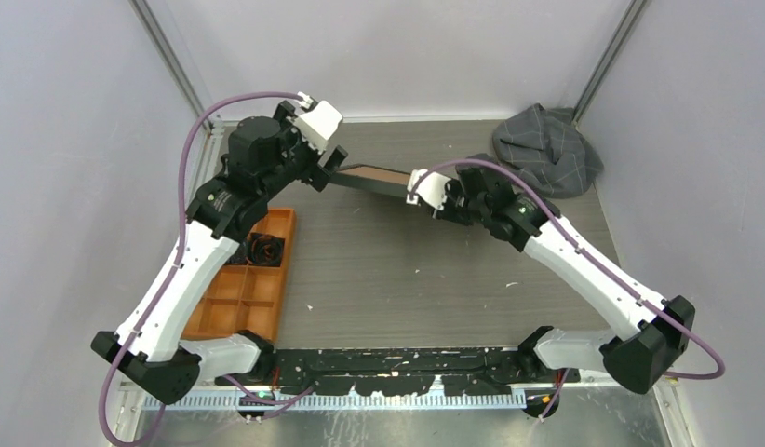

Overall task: Take the photo out of the frame
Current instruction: Turn over the photo frame at the center of the board.

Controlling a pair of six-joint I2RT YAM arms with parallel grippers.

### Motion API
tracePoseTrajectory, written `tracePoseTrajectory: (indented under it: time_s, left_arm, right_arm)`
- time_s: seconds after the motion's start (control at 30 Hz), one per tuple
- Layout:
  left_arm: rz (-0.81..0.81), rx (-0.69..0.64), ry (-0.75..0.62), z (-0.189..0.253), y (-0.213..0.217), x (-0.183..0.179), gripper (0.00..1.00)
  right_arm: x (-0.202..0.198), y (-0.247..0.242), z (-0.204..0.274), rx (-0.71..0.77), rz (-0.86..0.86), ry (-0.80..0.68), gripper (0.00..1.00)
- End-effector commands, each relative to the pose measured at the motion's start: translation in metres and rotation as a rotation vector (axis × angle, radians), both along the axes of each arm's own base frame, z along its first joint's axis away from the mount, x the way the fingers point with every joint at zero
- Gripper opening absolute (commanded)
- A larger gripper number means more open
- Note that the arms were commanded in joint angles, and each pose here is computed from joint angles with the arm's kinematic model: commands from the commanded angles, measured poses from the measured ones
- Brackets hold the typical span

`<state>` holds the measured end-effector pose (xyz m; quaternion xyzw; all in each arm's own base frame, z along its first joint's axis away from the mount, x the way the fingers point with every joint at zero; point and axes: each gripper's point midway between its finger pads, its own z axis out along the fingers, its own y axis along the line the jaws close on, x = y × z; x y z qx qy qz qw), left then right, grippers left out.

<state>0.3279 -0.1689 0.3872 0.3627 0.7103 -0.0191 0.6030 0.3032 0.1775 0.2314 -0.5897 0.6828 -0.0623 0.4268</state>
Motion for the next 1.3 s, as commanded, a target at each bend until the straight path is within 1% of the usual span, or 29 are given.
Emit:
tracePoseTrajectory:
  time_s: [0.0, 0.17, 0.3, 0.4, 0.43, 0.47, 0.63, 0.7, 0.77, 0.83, 0.93, 1.0, 1.13, 1.27]
  left_arm:
    - [0.09, -0.109, -0.029, 0.025, 0.014, -0.001, 0.88]
    - [0.101, -0.131, -0.013, 0.021, 0.014, 0.005, 0.88]
    - [0.103, -0.144, 0.0, 0.017, 0.014, 0.006, 0.88]
    - [0.096, -0.144, 0.021, 0.006, 0.01, 0.007, 0.87]
    - [0.09, -0.145, 0.032, 0.002, 0.008, 0.007, 0.87]
    - [0.083, -0.146, 0.045, -0.004, 0.006, 0.008, 0.87]
    - [0.002, -0.165, 0.135, -0.037, -0.017, 0.011, 0.87]
    - [-0.023, -0.177, 0.171, -0.051, -0.026, 0.012, 0.87]
    - [-0.049, -0.185, 0.204, -0.062, -0.034, 0.013, 0.87]
    - [-0.067, -0.188, 0.232, -0.07, -0.04, 0.014, 0.87]
    - [-0.086, -0.198, 0.259, -0.078, -0.046, 0.015, 0.87]
    - [-0.107, -0.209, 0.275, -0.083, -0.052, 0.013, 0.87]
    - [-0.127, -0.216, 0.312, -0.095, -0.061, 0.01, 0.86]
    - [-0.136, -0.215, 0.338, -0.11, -0.067, 0.007, 0.86]
  right_arm:
    - [-0.017, 0.025, 0.044, 0.334, -0.128, 0.193, 0.01]
    - [0.003, 0.016, 0.075, 0.501, -0.274, 0.273, 0.01]
    - [0.019, -0.001, 0.097, 0.694, -0.463, 0.369, 0.01]
    - [0.033, -0.03, 0.107, 0.841, -0.604, 0.418, 0.01]
    - [0.035, -0.033, 0.11, 0.886, -0.623, 0.443, 0.01]
    - [0.041, -0.048, 0.112, 0.936, -0.67, 0.452, 0.01]
    - [0.054, -0.083, 0.119, 1.097, -0.778, 0.535, 0.01]
    - [0.056, -0.086, 0.126, 1.151, -0.775, 0.576, 0.01]
    - [0.056, -0.082, 0.135, 1.193, -0.759, 0.613, 0.01]
    - [0.055, -0.079, 0.148, 1.221, -0.732, 0.613, 0.01]
    - [0.054, -0.078, 0.167, 1.254, -0.702, 0.574, 0.01]
    - [0.055, -0.079, 0.17, 1.264, -0.702, 0.564, 0.01]
    - [0.057, -0.085, 0.149, 1.274, -0.729, 0.607, 0.01]
    - [0.057, -0.098, 0.102, 1.27, -0.782, 0.686, 0.01]
